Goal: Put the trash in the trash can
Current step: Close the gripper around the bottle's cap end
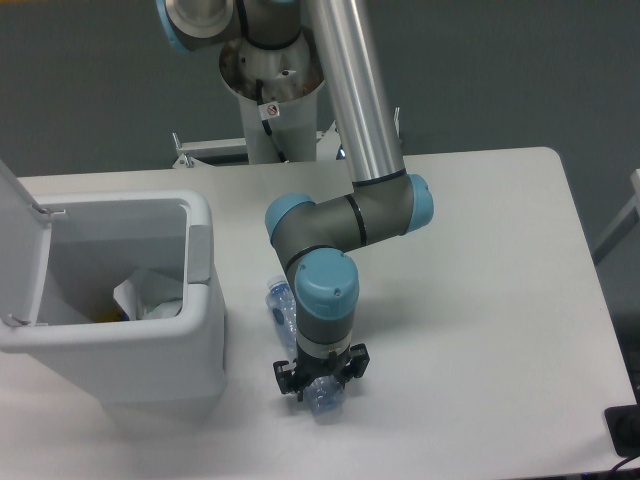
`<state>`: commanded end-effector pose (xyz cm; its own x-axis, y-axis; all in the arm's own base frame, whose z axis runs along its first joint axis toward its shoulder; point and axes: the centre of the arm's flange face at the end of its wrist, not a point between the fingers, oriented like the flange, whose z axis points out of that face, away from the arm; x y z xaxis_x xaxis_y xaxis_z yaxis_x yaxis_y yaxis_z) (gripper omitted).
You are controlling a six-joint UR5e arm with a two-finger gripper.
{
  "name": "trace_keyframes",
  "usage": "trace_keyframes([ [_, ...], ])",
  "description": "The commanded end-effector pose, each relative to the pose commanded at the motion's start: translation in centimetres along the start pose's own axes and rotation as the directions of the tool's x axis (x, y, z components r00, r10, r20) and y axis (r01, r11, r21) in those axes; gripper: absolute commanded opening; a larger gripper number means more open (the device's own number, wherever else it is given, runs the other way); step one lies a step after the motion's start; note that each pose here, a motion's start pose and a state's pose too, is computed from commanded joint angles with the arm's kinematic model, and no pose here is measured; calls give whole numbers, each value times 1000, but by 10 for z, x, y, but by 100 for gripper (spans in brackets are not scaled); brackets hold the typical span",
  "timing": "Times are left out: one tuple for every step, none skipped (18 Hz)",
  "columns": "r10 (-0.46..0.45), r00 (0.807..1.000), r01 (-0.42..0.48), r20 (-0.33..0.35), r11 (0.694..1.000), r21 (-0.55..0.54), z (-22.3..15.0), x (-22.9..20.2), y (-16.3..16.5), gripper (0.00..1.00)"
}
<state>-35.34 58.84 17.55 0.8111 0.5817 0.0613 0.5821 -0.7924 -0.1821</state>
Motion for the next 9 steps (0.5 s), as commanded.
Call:
trace_keyframes([
  [0, 1000, 0, 0, 1000, 2, -1, 0, 0, 67],
  [0, 1000, 0, 0, 1000, 2, -1, 0, 0, 66],
  [3, 1000, -3, 0, 1000, 3, -1, 0, 0, 66],
  [5, 1000, -5, 1, 1000, 5, -2, 0, 0, 66],
  [5, 1000, -5, 1, 1000, 5, -3, 0, 0, 66],
  [5, 1000, -5, 1, 1000, 6, -3, 0, -1, 64],
  [7, 1000, -7, 1, 1000, 8, -5, 0, 0, 63],
  [7, 1000, -7, 1, 1000, 9, -6, 0, -1, 63],
  [7, 1000, -7, 1, 1000, 9, -6, 0, -1, 63],
])
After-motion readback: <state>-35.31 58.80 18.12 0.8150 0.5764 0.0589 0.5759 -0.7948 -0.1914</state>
